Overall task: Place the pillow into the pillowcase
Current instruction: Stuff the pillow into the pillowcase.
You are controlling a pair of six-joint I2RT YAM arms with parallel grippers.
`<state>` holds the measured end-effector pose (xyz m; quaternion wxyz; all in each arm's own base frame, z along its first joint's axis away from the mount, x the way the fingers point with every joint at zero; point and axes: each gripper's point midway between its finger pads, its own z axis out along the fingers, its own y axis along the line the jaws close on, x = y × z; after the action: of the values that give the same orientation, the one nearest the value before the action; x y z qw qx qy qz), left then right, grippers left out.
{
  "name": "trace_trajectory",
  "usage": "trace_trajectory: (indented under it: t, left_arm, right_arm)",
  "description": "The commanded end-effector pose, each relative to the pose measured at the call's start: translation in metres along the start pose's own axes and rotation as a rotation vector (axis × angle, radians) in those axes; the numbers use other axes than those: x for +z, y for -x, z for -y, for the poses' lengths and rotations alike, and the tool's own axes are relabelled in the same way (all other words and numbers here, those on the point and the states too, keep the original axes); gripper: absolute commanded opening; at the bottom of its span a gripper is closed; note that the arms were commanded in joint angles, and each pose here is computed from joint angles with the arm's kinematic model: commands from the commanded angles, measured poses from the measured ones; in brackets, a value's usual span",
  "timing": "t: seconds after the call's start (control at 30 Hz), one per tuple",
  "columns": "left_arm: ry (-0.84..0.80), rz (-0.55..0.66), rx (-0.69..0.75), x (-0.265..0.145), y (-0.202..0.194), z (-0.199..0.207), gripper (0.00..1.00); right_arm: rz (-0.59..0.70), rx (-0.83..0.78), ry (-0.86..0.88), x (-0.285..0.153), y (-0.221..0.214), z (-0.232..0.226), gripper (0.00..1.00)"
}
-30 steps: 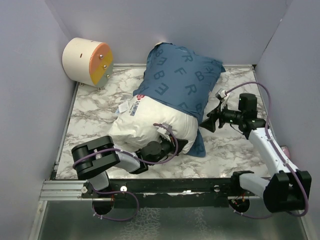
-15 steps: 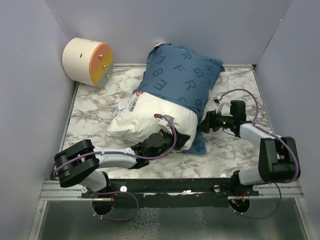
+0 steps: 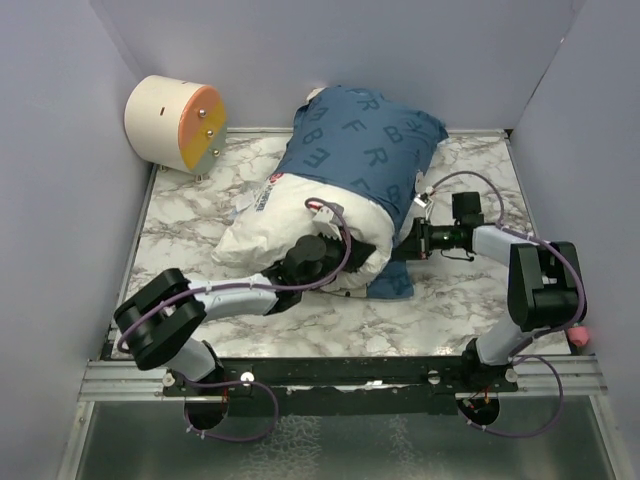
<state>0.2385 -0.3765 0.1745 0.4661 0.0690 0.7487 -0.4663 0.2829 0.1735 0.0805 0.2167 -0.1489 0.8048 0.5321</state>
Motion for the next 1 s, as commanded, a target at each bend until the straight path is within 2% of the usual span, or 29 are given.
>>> trace_trajectory:
  t: [0.0, 0.03, 0.13, 0.3, 0.47, 0.57, 0.63, 0.73, 0.8, 0.83, 0.9, 0.97]
  left_arm:
    - [0.103, 0.187, 0.077, 0.036, 0.075, -0.034, 0.00]
    - [0.150, 0.226, 0.114, 0.044, 0.090, -0.044, 0.00]
    - [0.290, 0.307, 0.202, 0.064, 0.125, -0.073, 0.00]
    - [0.500, 0.365, 0.228, 0.090, 0.160, -0.121, 0.00]
    - [0.595, 0.335, 0.208, 0.113, 0.156, -0.151, 0.00]
    - [0.592, 0.329, 0.165, 0.122, 0.152, -0.163, 0.00]
    - [0.505, 0.325, 0.133, 0.130, 0.148, -0.157, 0.00]
    - [0.230, 0.298, 0.137, 0.139, 0.136, -0.116, 0.00]
    - [0.051, 0.232, 0.139, 0.132, 0.116, -0.088, 0.00]
    - [-0.027, 0.192, 0.138, 0.124, 0.104, -0.076, 0.00]
    - [-0.115, 0.096, 0.114, 0.102, 0.075, -0.065, 0.02]
    - [-0.156, -0.017, 0.083, 0.077, 0.041, -0.064, 0.12]
  right_arm:
    - [-0.040, -0.228, 0.306, -0.022, -0.008, -0.081, 0.01]
    - [-0.021, -0.269, 0.351, -0.027, -0.001, -0.097, 0.01]
    - [-0.077, -0.392, 0.414, -0.026, 0.005, -0.141, 0.01]
    - [-0.164, -0.603, 0.491, -0.022, -0.009, -0.186, 0.01]
    - [-0.188, -0.785, 0.494, -0.031, -0.023, -0.223, 0.01]
    - [-0.185, -0.802, 0.485, -0.033, -0.027, -0.233, 0.01]
    - [-0.195, -0.773, 0.474, -0.029, -0.030, -0.228, 0.01]
    - [-0.218, -0.695, 0.333, -0.010, -0.023, -0.193, 0.01]
    - [-0.227, -0.660, 0.256, -0.002, -0.019, -0.172, 0.03]
    - [-0.239, -0.660, 0.252, 0.000, -0.020, -0.168, 0.08]
    - [-0.249, -0.685, 0.262, -0.002, -0.020, -0.169, 0.28]
    - [-0.240, -0.742, 0.250, -0.008, -0.016, -0.173, 0.42]
